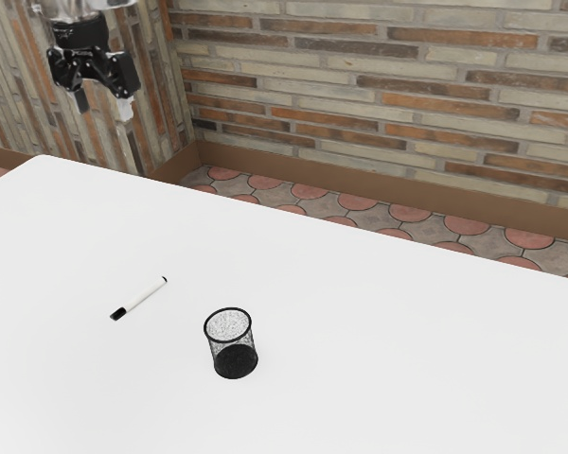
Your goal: Put the marker into the pen holder.
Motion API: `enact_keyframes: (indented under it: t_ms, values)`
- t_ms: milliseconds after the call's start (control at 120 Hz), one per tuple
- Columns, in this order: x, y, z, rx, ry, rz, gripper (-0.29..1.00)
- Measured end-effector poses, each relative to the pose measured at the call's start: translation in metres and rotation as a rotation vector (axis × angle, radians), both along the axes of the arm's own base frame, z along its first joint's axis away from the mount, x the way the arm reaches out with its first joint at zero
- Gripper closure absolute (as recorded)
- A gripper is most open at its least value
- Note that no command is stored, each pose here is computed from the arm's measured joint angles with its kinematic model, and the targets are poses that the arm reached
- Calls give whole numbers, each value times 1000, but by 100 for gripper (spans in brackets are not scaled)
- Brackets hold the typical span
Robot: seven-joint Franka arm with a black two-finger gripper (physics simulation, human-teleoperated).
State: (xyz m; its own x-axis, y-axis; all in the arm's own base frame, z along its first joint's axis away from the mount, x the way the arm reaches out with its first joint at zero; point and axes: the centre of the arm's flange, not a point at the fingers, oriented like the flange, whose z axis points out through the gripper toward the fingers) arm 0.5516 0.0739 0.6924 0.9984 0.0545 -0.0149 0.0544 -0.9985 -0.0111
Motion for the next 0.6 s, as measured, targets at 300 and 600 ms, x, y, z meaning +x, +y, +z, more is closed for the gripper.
enact_keyframes:
  t_ms: [300,600]
  values:
    - [31,23,-135,-37,193,61,2]
    - [-59,72,-296,-17,279,7,4]
